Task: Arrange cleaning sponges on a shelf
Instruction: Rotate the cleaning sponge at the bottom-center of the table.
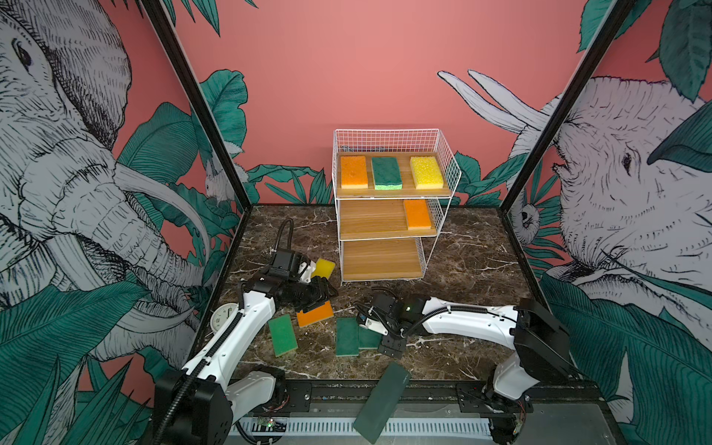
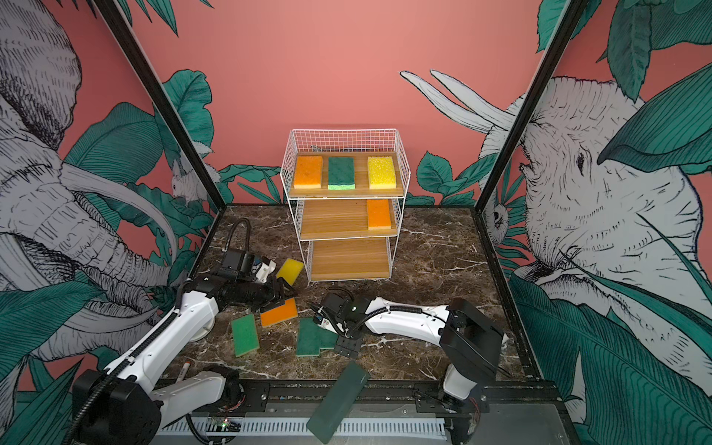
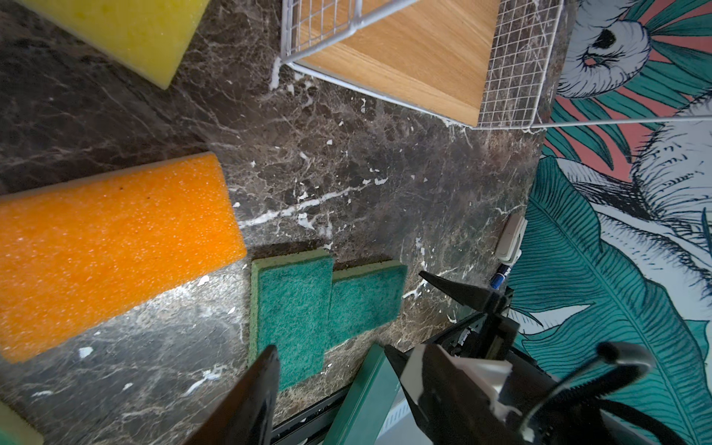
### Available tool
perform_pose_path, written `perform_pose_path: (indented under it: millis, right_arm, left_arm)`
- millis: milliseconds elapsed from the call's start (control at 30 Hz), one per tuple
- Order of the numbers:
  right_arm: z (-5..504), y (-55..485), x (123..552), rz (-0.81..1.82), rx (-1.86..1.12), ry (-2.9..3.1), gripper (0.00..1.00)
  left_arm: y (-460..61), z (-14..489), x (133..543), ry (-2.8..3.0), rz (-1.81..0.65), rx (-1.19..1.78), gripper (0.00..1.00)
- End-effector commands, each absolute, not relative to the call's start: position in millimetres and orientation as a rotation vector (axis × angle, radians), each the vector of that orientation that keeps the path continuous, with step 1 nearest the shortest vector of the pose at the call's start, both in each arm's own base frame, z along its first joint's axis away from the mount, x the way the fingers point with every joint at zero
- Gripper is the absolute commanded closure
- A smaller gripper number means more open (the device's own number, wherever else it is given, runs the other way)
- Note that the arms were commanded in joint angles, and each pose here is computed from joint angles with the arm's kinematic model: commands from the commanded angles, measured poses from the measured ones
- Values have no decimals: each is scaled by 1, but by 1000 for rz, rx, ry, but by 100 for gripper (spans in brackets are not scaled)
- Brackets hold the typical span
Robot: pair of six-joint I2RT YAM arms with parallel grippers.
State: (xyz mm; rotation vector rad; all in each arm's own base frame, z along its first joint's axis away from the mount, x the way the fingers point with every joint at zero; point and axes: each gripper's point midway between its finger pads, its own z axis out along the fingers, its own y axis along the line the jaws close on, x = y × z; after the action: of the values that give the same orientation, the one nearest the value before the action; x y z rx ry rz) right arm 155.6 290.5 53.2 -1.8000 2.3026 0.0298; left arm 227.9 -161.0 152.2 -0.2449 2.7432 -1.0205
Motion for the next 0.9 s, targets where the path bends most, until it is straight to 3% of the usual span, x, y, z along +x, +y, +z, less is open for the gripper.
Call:
perform_pose_path:
  millis: [0, 867]
  right_arm:
    - [51, 290, 155, -9, -1893, 2260, 6]
    - [24, 288, 167, -100, -1952, 2219, 4]
  left_arm:
    - [-166, 170, 234, 2690, -1066, -231, 39]
    - [-160, 176, 239, 2661, -1066, -271, 39]
